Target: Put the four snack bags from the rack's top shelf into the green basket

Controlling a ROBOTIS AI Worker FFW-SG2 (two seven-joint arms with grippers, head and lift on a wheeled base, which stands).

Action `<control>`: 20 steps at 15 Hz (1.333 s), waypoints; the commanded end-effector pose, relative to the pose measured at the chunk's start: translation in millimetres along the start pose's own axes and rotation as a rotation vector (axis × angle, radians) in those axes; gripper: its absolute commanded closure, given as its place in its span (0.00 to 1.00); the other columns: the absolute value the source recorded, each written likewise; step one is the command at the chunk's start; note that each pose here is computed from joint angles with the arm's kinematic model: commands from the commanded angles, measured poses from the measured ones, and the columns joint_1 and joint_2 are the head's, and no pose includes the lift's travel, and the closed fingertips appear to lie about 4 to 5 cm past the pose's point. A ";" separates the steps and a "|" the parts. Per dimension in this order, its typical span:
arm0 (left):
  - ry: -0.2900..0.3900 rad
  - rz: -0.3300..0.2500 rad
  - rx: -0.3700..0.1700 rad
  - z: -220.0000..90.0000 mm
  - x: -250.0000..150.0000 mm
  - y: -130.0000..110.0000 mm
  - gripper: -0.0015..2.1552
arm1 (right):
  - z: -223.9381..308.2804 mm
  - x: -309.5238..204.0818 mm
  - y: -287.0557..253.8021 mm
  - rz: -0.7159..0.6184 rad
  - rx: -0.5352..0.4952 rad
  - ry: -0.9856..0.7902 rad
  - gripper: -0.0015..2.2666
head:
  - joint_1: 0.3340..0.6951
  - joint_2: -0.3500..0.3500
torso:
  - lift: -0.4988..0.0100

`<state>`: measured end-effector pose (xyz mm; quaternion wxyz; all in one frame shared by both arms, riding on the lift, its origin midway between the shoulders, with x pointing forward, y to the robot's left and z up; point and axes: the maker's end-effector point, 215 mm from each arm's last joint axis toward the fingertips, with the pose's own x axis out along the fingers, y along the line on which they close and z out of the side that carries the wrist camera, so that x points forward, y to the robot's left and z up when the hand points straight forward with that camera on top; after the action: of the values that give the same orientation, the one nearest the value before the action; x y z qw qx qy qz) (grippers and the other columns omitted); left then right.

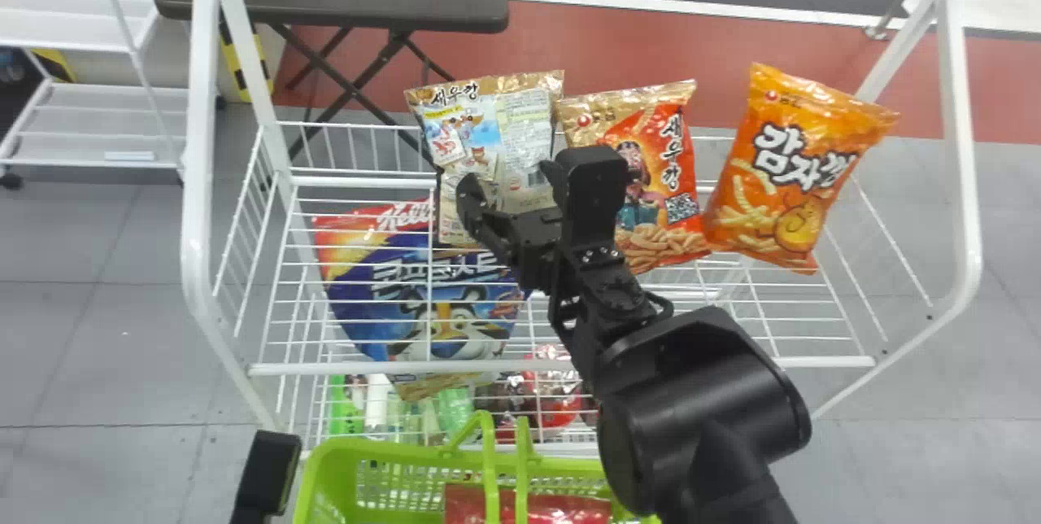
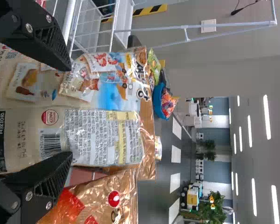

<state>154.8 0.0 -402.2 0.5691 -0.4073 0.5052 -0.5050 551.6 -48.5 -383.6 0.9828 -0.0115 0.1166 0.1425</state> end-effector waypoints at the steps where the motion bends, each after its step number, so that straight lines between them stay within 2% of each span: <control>1: -0.003 0.001 -0.001 1.0 -1.0 0.6 1.00 | -8.1 7.0 9.7 0.036 -0.016 0.043 0.41 | 1.00 0.38 | 0.98; 2: -0.003 0.003 -0.001 1.4 -1.1 1.2 1.00 | -18.7 5.8 12.9 0.050 -0.020 0.083 0.68 | 1.00 0.39 | 0.98; 3: -0.003 0.003 0.000 2.0 -1.1 1.0 1.00 | -22.3 4.0 16.2 0.059 -0.021 0.104 0.83 | 1.00 0.41 | 0.98; 4: -0.003 0.004 0.000 2.0 -1.2 1.4 1.00 | -20.7 2.2 19.3 0.072 -0.022 0.106 0.86 | 1.00 0.42 | 0.98; 9: -0.003 0.004 0.003 2.5 -1.3 0.6 1.00 | 6.0 -44.3 20.3 0.067 -0.048 0.058 0.86 | 1.00 0.43 | 0.98; 13: -0.003 0.017 0.000 2.0 -1.6 4.2 1.00 | 1.0 -112.9 -18.4 0.004 -0.054 0.112 0.86 | 1.00 0.38 | 0.98; 14: -0.004 0.015 0.003 2.7 -1.4 3.1 1.00 | -2.2 -136.9 -29.6 -0.006 -0.036 0.133 0.86 | 1.00 0.31 | 0.98; 16: -0.005 0.022 0.008 4.3 -1.5 3.8 1.00 | -21.9 -184.9 -40.0 0.010 0.006 0.200 0.86 | 1.00 0.22 | 0.98; 17: -0.007 0.024 0.008 5.2 -1.1 4.4 1.00 | -28.5 -209.7 -42.1 0.030 0.034 0.228 0.86 | 1.00 0.19 | 0.98; 18: -0.009 0.030 0.007 5.7 -2.2 6.0 1.00 | -34.4 -230.0 -41.4 0.066 0.069 0.261 0.86 | 1.00 0.11 | 0.98; 20: -0.015 0.033 -0.009 2.8 -1.3 8.9 1.00 | -68.9 -269.8 -36.2 0.127 0.115 0.429 0.86 | 1.00 0.04 | 0.98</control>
<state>161.0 3.5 -408.0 0.5812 -0.4015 0.5073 -0.4937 331.3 -149.9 -370.8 0.9451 0.0128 0.2680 0.1863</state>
